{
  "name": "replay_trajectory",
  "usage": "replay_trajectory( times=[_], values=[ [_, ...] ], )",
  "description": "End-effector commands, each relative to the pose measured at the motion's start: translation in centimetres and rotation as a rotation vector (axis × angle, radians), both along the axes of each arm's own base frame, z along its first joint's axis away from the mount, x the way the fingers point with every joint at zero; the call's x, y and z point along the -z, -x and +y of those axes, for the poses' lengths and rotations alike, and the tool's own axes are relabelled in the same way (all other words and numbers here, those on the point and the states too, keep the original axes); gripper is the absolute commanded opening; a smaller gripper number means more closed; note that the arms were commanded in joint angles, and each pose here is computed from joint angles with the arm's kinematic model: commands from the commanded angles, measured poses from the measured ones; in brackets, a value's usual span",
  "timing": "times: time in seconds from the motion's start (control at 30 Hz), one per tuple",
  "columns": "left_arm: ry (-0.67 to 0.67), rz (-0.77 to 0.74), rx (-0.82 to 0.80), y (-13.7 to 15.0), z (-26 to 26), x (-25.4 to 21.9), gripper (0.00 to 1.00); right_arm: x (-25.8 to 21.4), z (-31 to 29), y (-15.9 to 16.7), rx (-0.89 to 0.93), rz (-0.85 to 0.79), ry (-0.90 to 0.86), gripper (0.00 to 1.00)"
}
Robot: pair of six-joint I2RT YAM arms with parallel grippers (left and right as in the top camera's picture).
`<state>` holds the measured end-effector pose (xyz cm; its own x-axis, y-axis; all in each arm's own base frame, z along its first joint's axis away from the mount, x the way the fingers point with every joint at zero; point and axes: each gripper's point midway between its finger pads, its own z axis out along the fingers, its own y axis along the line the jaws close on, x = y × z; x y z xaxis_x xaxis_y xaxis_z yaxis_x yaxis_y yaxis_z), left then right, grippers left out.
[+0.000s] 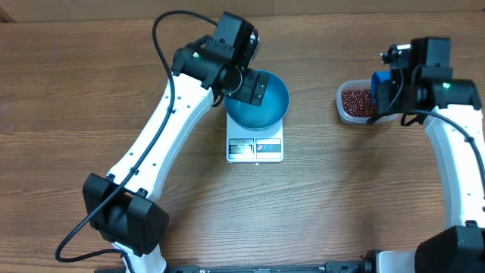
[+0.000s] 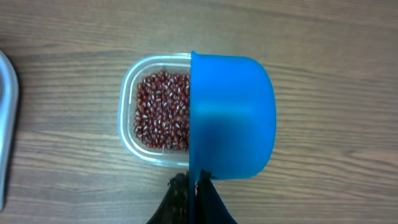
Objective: Scoop item into bowl and weigh 150g on scale
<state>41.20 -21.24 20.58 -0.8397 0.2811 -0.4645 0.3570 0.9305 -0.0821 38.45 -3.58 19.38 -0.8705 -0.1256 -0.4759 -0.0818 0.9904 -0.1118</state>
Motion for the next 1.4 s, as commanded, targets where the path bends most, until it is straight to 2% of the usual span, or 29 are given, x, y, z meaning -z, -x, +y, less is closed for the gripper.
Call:
replay_trajectory(
  times=[0.0, 0.03, 0.1, 0.13, 0.2, 0.23, 0.47, 0.67, 0.83, 0.93, 1.1, 1.2, 1.37],
  values=[
    [0.025, -0.050, 0.022, -0.8, -0.9, -1.5, 0.91, -3.2, -0.5, -1.1, -0.009, -0.075, 0.032, 0.03],
    [0.028, -0.047, 0.019, -0.9, -1.0, -1.4, 0.89, -3.2, -0.5, -1.1, -0.007, -0.075, 0.036, 0.03],
    [0.046, -0.001, -0.005, -0.4, -1.4, -0.5, 0.74, -2.7, -0.6, -1.2, -0.004, -0.062, 0.034, 0.03],
    [0.051, 0.026, -0.007, 0.1, -1.6, 0.0, 0.57, -2.4, -0.6, -1.3, -0.002, -0.054, 0.033, 0.03],
    [0.043, 0.089, 0.005, 1.3, -1.8, 1.3, 0.12, -1.3, -0.6, -1.4, -0.003, -0.021, 0.030, 0.03],
    [0.035, 0.102, 0.008, 1.7, -1.8, 1.6, 0.04, -0.7, -0.6, -1.4, -0.003, -0.003, 0.028, 0.03],
    [0.025, 0.178, -0.013, 3.5, -2.0, 2.4, 0.05, 3.3, -0.8, -1.9, 0.004, 0.107, 0.027, 0.03],
    [-0.031, 0.274, 0.011, 6.6, -2.3, 3.7, 0.05, 3.7, -0.8, -2.1, 0.008, 0.109, 0.024, 0.04],
    [-0.082, 0.299, 0.069, 9.6, -4.8, 8.3, 0.04, 3.7, -0.8, -2.1, 0.010, 0.111, 0.022, 0.04],
    [-0.141, 0.208, 0.076, 9.7, -5.1, 10.3, 0.05, 3.7, -0.8, -2.1, 0.010, 0.110, 0.022, 0.04],
    [-0.158, 0.178, 0.068, 10.0, -5.3, 12.7, 0.04, 3.7, -0.8, -2.1, 0.024, 0.109, 0.015, 0.04],
    [-0.188, 0.138, 0.042, 9.2, -4.5, 13.1, 0.04, 3.7, -0.8, -2.1, 0.024, 0.109, 0.015, 0.04],
    [-0.163, 0.111, 0.035, 8.4, -4.9, 12.9, 0.04, 3.7, -0.8, -2.1, 0.023, 0.109, 0.015, 0.04]
  ],
)
